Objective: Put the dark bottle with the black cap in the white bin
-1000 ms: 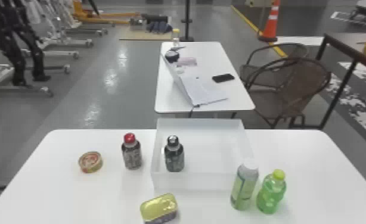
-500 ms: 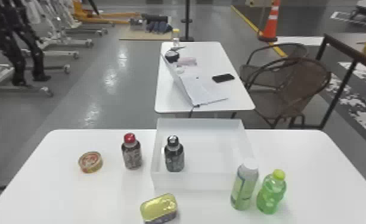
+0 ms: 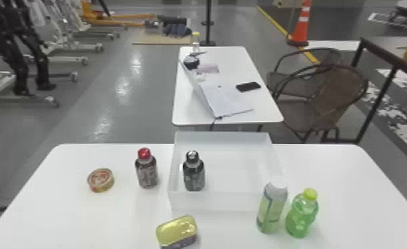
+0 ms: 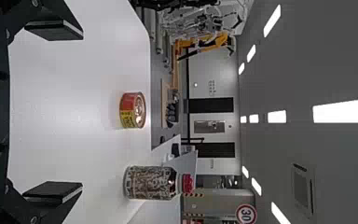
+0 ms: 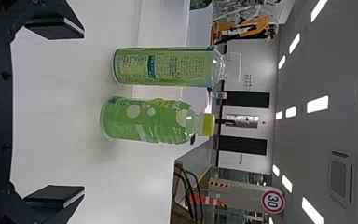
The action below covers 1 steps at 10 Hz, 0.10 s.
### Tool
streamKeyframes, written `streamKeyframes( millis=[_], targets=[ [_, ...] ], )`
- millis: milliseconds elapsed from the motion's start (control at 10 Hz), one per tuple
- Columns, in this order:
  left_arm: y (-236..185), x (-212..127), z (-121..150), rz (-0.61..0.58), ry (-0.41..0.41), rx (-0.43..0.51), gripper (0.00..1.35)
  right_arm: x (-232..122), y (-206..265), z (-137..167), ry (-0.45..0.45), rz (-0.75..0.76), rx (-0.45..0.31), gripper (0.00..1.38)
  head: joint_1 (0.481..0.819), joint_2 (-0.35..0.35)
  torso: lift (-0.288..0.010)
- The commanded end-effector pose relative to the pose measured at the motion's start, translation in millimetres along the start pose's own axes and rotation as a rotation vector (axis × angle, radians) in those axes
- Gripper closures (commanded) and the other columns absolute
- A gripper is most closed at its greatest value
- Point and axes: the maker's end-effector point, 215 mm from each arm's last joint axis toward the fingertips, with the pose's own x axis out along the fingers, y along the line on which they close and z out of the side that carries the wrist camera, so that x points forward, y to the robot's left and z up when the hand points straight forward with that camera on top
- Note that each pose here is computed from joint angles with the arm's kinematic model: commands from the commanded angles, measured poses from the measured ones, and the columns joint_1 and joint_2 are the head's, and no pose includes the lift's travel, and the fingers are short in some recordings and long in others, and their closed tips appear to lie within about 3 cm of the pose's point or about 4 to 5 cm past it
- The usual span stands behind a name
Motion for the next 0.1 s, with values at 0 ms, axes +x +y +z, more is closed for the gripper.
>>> streamKeyframes(
  millis=[0],
  targets=[
    [-0.7,-0.1,-1.5,0.004,0.002,-0.009,0.16,0.0,0.8,0.0,0.0,0.001,0.001,0.12,0.549,0.0,-0.1]
  ],
)
